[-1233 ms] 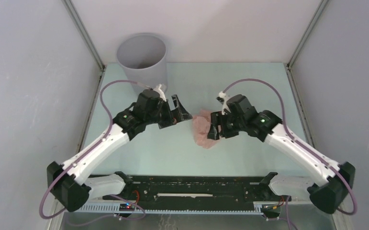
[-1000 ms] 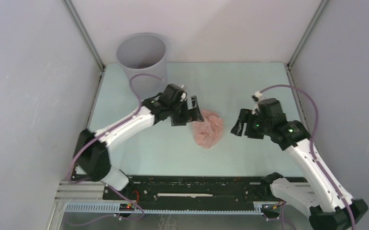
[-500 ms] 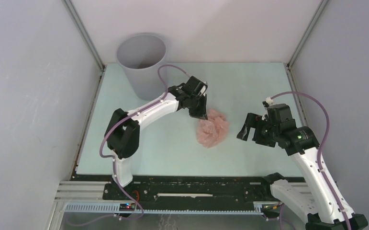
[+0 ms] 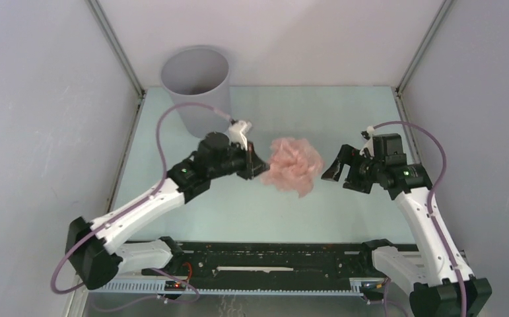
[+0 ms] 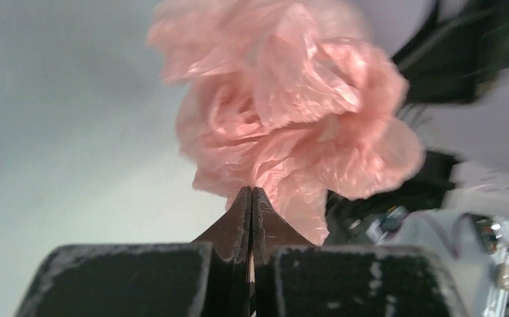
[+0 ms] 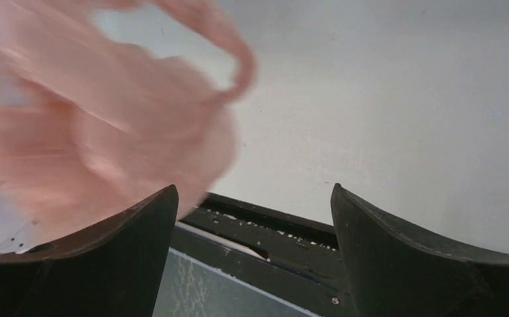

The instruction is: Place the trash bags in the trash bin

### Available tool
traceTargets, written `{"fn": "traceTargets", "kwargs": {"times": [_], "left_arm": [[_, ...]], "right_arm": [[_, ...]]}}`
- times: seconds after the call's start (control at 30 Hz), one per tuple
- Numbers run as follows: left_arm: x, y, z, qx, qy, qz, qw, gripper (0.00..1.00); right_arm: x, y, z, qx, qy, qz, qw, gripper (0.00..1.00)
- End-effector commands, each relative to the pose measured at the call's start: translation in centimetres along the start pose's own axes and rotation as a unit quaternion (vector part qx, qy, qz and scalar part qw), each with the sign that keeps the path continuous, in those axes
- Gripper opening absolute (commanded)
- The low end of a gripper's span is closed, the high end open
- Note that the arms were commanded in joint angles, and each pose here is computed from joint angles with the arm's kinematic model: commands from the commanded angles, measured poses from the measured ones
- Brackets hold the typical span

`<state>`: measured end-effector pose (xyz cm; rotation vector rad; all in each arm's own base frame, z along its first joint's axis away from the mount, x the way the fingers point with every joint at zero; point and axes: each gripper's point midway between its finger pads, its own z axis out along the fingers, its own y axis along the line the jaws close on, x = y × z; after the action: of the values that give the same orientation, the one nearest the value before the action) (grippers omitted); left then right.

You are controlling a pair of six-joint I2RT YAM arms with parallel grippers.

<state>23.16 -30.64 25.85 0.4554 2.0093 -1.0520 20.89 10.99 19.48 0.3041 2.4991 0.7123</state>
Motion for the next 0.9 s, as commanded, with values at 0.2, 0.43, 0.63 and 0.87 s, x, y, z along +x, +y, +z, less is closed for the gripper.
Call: {"fn": "traceTargets", "kwargs": {"times": [0.2,0.43,0.63,0.87], "left_arm": [[18.1,11.9,-0.8,-0.187,0.208,-0.08,0.957,0.0],[17.6,12.2,-1.4,-0.203,0.213,-0.065,0.953,0.0],[17.9,12.2,-1.6,-0.202,0.218,-0.065,0.953,0.0],[18.2,12.2,-1.9,-0.199,0.224,-0.059,0.952,0.0]], "right_arm": [[1.4,4.0,4.7,-0.063,0.07,-0.028,0.995,0.93],[1.4,4.9,6.5,-0.104,0.102,-0.038,0.989,0.89],[3.5,8.0,7.5,-0.169,0.148,-0.054,0.973,0.89],[7.6,6.0,10.6,-0.165,0.205,0.002,0.965,0.76]]}}
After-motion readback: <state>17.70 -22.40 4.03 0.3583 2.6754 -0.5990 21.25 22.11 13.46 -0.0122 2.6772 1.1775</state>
